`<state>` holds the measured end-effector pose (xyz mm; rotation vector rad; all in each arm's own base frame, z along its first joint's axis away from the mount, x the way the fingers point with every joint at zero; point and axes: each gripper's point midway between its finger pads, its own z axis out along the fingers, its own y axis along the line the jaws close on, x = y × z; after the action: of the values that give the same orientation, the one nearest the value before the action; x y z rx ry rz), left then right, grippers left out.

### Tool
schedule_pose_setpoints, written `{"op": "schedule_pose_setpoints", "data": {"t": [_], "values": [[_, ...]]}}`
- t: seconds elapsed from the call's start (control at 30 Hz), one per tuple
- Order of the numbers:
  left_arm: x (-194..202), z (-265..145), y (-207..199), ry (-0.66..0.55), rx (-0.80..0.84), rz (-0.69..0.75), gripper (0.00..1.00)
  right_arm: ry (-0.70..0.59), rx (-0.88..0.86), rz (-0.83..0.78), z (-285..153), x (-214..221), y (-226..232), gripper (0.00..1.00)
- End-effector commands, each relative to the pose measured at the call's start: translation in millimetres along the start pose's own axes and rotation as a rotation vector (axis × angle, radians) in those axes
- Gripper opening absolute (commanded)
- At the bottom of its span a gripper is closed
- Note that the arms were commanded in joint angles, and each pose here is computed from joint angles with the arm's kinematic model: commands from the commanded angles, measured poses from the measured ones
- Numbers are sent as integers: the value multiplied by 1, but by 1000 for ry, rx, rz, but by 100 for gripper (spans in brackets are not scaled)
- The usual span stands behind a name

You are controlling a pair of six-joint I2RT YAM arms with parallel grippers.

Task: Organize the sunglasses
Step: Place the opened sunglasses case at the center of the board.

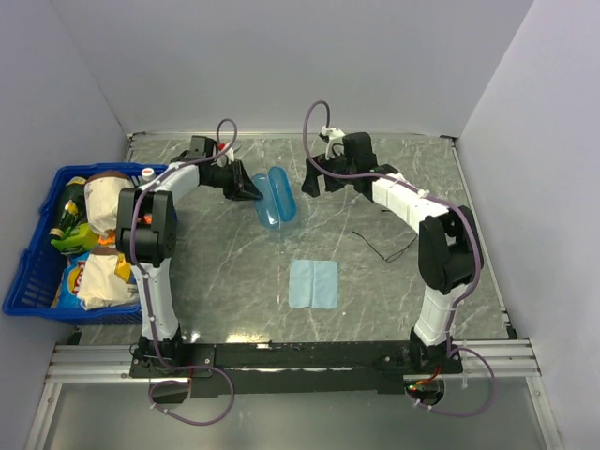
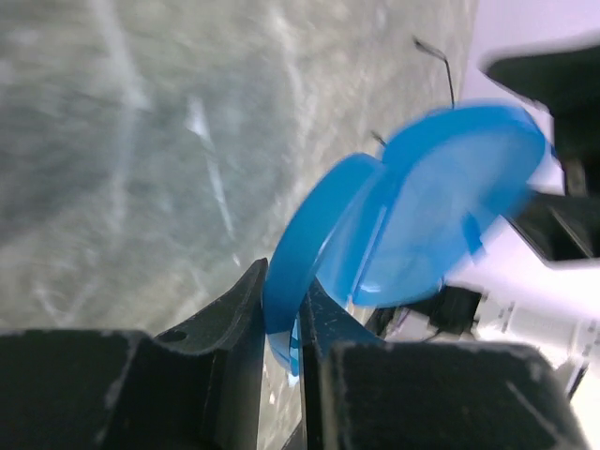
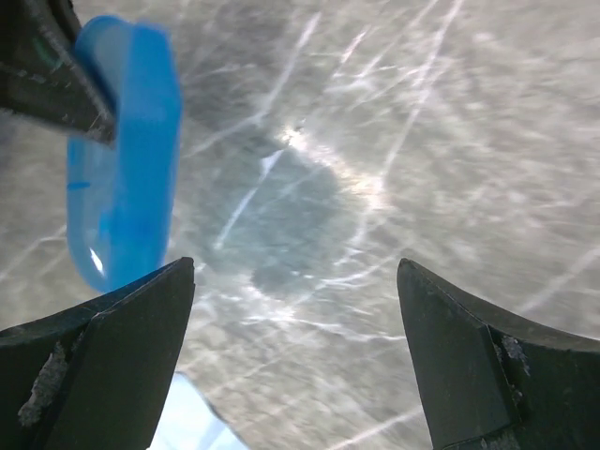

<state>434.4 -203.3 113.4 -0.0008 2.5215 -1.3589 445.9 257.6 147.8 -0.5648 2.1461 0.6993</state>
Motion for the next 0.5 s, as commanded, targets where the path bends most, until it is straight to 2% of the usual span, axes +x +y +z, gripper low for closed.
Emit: {"op": "schedule_pose_setpoints", "data": {"t": [0.0, 0.17, 0.2, 0.23, 0.3, 0.4, 0.47], "values": [[-14, 15, 24, -54, -27, -116, 20, -53, 93, -109, -13, -27, 1, 95], [-4, 34, 38, -17, -44, -169, 22, -48, 105, -93, -10, -23, 0, 96], [-1, 39, 42, -5, -50, -175, 25, -39, 108, -99, -10, -20, -2, 95], [0, 41, 42, -2, -52, -184, 33, -35, 110, -98, -9, -19, -3, 95], [4, 47, 43, 12, -52, -191, 37, -27, 115, -106, -8, -16, -4, 96], [9, 52, 40, 20, -56, -190, 50, -29, 112, -106, -11, -17, -3, 96], [11, 54, 38, 24, -50, -189, 51, -37, 106, -107, -13, -18, 0, 96]]}}
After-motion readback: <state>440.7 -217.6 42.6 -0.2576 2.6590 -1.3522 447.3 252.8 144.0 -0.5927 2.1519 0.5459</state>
